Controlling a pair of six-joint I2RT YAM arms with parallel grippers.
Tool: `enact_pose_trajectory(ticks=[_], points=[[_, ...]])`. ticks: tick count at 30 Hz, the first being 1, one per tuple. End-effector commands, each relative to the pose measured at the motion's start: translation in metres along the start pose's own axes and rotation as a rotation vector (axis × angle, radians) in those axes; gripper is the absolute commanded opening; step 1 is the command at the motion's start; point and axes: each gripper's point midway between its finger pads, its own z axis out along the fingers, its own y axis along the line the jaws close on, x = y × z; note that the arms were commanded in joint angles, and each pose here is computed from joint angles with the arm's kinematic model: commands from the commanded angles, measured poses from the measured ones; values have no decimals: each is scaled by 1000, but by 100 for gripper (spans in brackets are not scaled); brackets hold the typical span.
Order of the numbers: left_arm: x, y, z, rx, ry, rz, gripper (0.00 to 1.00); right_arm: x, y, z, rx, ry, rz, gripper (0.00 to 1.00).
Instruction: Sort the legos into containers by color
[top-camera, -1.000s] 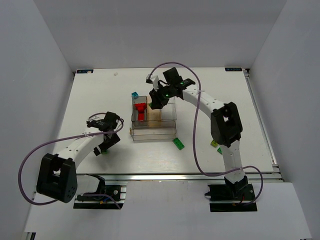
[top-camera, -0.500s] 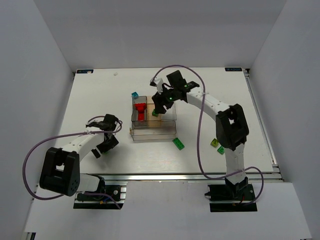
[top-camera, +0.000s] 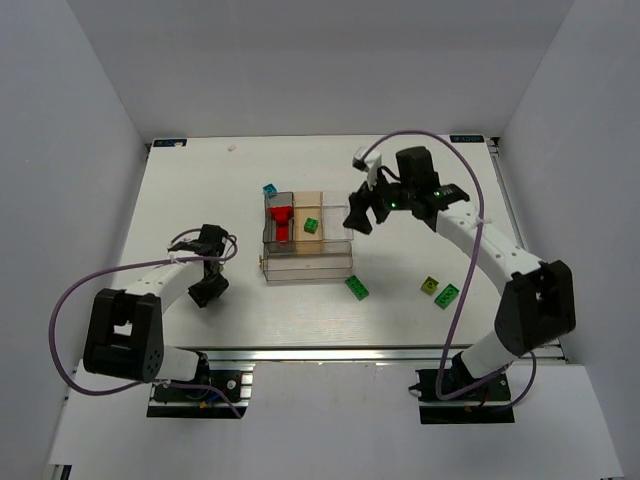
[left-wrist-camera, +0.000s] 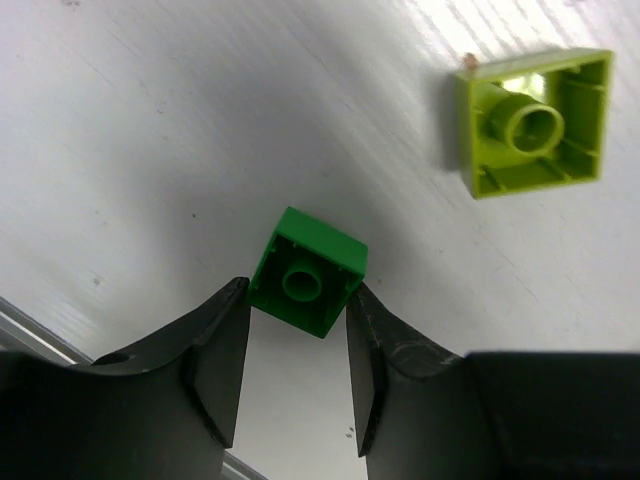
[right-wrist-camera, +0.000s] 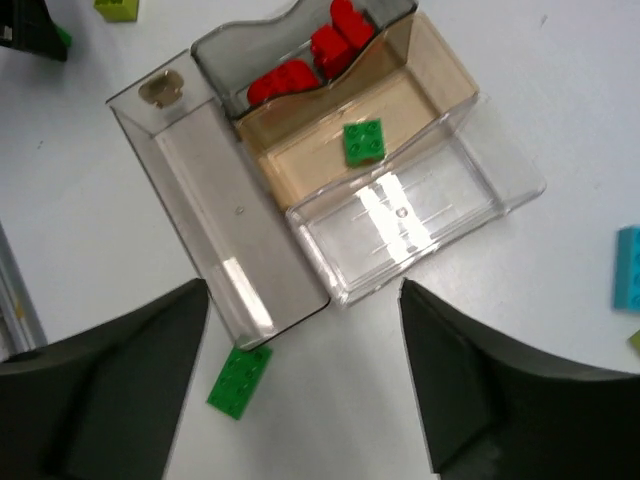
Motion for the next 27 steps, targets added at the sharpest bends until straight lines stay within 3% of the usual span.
enact_pose_trajectory(ticks=[1,3,4,7,8,9,10,13,14,17,21,22,24,27], points=[[-18,-22,-22,132,-31,-19,20,11,12,-13,-14,-31,-98,89],[-28,-44,-47,271,-60,38,11,26,20,-22,-5,-36,-129,89],[-31,-62,-71,414,-71,53,10,26,23,-28,-10,-48,-154,82],[-39,-87,-118,673,-134,111,7,50,44,-31,-115,-6,-171,35],[-38,-101,-138,798,-132,134,6,54,52,-31,-161,-6,-177,11],[-39,-107,-148,853,-139,144,5,63,57,-31,-182,11,-167,1],[-39,-112,-158,906,-141,153,5,67,59,-31,-190,18,-155,0],[-34,-141,-189,1101,-106,208,4,87,65,-29,-197,59,-86,0],[-27,-152,-184,1112,-56,231,4,93,63,-26,-184,78,-62,12],[-19,-183,-190,1182,7,292,3,113,61,-22,-170,155,35,24],[-22,-220,-208,1245,6,358,3,126,57,-18,-145,221,137,33],[-18,-231,-196,1218,34,374,4,131,58,-19,-149,236,156,35],[-19,-248,-205,1234,24,409,6,134,62,-20,-155,243,167,52],[-13,-267,-188,1180,51,432,12,139,66,-24,-149,234,153,75]])
